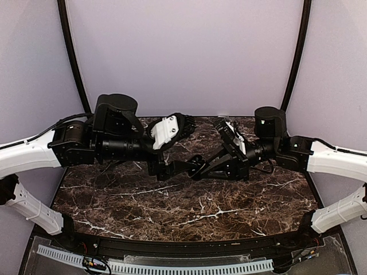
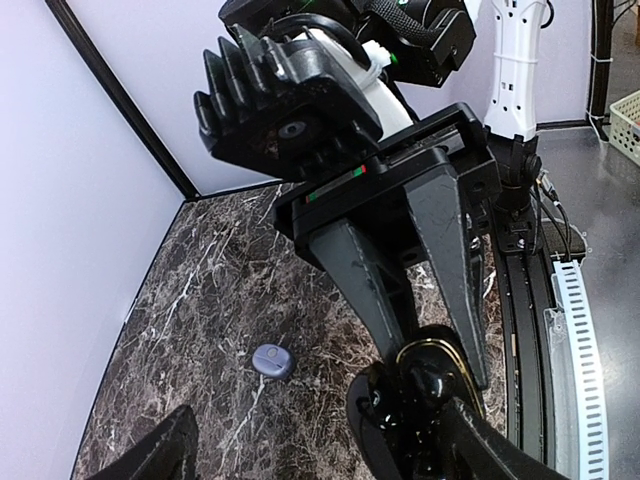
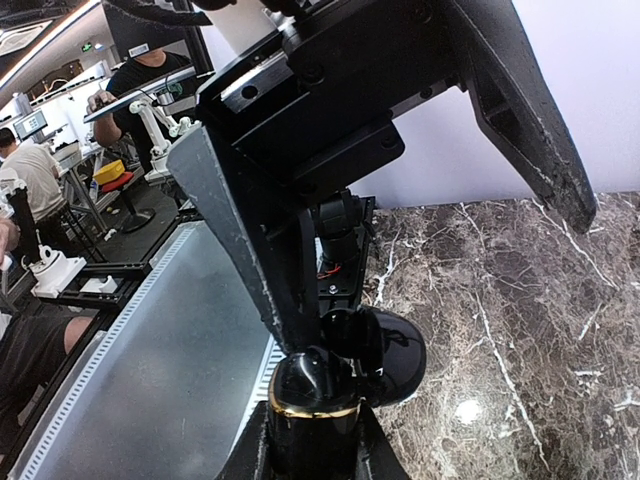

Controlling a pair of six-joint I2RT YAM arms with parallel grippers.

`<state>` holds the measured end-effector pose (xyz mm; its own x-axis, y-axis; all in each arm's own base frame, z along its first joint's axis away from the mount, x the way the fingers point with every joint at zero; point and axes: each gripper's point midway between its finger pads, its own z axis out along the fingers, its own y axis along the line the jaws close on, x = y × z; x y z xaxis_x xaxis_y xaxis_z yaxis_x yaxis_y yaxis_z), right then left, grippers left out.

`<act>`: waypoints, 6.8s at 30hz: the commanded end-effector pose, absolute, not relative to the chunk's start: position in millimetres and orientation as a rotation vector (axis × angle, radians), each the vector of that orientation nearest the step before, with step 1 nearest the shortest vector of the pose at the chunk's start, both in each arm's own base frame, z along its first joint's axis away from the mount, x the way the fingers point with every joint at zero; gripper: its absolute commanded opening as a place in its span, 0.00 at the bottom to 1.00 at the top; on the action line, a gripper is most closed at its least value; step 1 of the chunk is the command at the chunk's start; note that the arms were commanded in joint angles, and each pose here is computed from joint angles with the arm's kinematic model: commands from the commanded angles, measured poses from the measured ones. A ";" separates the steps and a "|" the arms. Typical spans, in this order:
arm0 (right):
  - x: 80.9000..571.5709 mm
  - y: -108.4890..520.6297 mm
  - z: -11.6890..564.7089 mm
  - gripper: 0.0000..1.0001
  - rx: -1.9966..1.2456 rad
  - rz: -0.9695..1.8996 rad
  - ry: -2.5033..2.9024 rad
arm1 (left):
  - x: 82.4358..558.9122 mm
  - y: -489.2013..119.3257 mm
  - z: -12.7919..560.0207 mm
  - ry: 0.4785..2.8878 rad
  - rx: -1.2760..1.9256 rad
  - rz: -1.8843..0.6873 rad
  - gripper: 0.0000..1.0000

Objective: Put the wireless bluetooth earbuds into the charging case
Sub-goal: Adjust the left earbud in the left side groove of the charging case.

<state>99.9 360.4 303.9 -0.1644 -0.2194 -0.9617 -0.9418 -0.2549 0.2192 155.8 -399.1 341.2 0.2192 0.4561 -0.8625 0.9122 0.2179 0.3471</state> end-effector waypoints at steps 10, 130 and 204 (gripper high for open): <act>103.7 355.2 328.5 0.00 -1.381 1.486 1.250 | 129.8 -381.5 384.2 1.181 1.387 -0.661 0.87; 118.5 323.4 367.0 0.00 -1.150 1.127 1.020 | 139.2 -422.6 382.0 1.283 1.264 -0.570 0.21; 133.1 324.1 359.4 0.00 -1.077 0.975 1.101 | 136.7 -417.2 380.8 1.332 1.255 -0.730 0.20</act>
